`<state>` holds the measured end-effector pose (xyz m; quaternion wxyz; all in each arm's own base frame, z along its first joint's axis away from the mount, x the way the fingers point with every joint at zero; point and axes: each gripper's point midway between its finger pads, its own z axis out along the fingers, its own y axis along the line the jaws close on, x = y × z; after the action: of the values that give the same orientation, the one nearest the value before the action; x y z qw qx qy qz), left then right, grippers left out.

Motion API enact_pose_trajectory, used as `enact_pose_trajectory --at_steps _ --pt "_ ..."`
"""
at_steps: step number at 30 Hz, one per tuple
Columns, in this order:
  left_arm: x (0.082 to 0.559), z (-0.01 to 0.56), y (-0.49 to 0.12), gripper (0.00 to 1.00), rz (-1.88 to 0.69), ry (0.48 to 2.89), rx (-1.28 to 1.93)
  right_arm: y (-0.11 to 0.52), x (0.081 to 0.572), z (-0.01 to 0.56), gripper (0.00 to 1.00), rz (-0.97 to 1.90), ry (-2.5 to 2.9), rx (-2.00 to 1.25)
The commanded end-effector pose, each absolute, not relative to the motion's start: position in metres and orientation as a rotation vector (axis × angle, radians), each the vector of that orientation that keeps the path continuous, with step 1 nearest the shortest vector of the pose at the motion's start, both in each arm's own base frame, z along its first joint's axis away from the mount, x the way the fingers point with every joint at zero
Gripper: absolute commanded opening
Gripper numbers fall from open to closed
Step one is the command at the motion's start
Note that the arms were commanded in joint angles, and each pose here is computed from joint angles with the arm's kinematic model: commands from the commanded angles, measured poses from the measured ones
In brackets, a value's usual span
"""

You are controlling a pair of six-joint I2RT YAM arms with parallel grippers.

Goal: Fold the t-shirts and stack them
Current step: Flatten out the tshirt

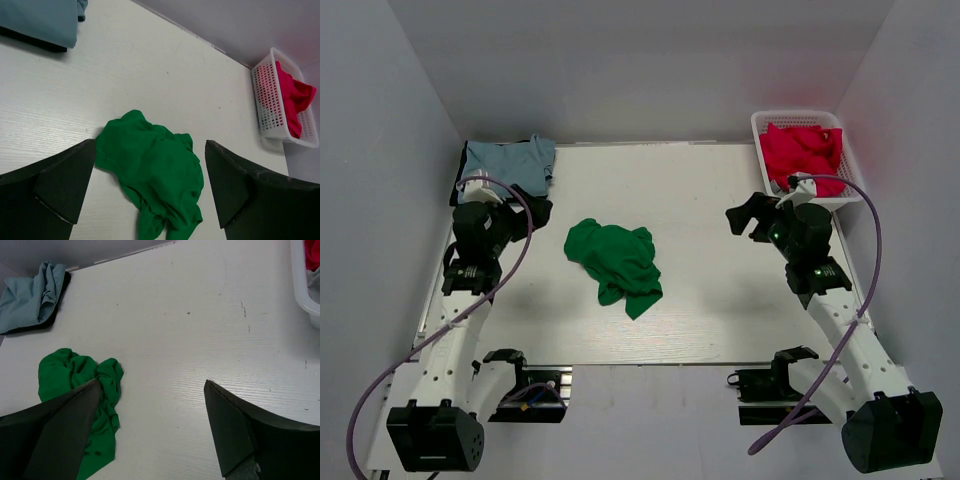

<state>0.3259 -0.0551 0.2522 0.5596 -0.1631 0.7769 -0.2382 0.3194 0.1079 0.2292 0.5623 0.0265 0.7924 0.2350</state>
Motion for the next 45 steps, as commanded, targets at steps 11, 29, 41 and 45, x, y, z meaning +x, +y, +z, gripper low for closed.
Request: enact_pose_trajectory --at_steps 11,29,41,45 --pt "0.331 0.135 -0.061 1.00 -0.554 2.237 -0.569 0.070 0.337 0.199 0.90 0.322 2.028 0.352" --pt "0.323 0.017 -0.092 0.73 -0.648 2.544 -0.580 0.222 0.263 0.112 0.90 0.663 2.298 -0.522" --pt "0.332 -0.002 -0.112 0.00 -0.628 2.616 -0.512 0.243 0.228 0.055 0.90 0.466 2.367 -0.743" --pt "0.337 0.015 -0.109 0.00 -0.616 2.568 -0.499 0.262 0.226 0.034 0.90 0.429 2.377 -0.814"
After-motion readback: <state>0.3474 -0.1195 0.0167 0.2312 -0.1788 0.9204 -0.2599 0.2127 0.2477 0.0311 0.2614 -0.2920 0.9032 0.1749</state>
